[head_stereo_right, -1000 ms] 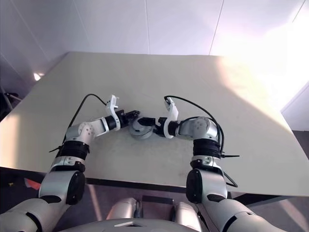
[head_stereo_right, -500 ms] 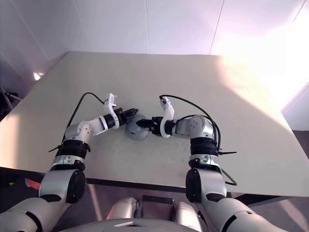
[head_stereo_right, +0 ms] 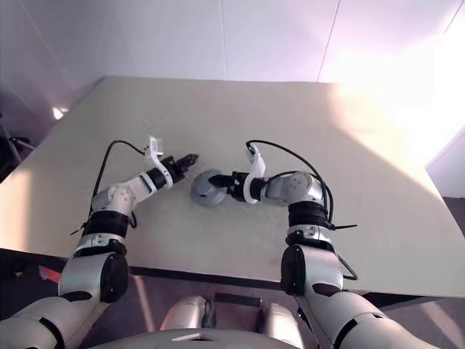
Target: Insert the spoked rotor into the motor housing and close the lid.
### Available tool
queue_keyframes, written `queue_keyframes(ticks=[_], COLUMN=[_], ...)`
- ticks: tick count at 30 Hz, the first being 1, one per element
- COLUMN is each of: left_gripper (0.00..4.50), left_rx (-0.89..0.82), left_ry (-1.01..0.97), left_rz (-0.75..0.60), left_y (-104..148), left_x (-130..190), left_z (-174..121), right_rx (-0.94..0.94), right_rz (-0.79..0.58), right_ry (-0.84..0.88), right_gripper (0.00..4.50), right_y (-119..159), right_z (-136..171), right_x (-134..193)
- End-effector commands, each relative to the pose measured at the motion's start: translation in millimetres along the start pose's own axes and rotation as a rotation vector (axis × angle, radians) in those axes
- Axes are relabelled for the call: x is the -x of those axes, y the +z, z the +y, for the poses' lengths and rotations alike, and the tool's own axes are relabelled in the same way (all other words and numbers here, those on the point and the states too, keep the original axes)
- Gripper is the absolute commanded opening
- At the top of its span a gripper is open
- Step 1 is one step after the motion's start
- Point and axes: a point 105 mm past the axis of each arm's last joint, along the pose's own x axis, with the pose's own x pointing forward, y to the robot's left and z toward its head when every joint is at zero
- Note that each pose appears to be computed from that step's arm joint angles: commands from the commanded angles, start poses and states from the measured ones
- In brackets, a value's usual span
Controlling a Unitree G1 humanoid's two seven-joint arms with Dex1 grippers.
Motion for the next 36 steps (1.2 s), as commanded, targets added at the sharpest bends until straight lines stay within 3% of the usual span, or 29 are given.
queue_keyframes(ticks=[1, 11, 14, 19, 23, 27, 36], left_gripper=[0.0, 0.0, 0.91, 2.68, 4.03, 4.03, 4.03], left_rx=[0.018, 0.054, 0.094, 0.171, 0.351, 0.489, 0.622], left_ry=[-0.025, -0.092, -0.093, -0.133, -0.17, -0.288, -0.332], left_rz=[-0.083, -0.05, -0.023, -0.066, -0.074, -0.082, -0.072], left_y=[15, -9, -24, -19, -15, -9, -9], left_x=[7, 20, 25, 31, 29, 27, 8], left_z=[-3, -11, -8, -11, -17, -36, -47], right_rx=[-0.007, -0.118, -0.132, -0.127, -0.127, -0.108, -0.074], right_rz=[-0.178, -0.364, -0.388, -0.372, -0.33, -0.256, -0.2], right_ry=[0.042, 0.189, 0.2, 0.19, 0.192, 0.213, 0.231], right_gripper=[2.07, 2.07, 2.07, 2.07, 2.07, 2.07, 2.07], right_y=[42, 88, 96, 96, 89, 72, 52], right_z=[13, 65, 77, 81, 82, 89, 95], right_x=[18, 26, 25, 21, 17, 9, 3])
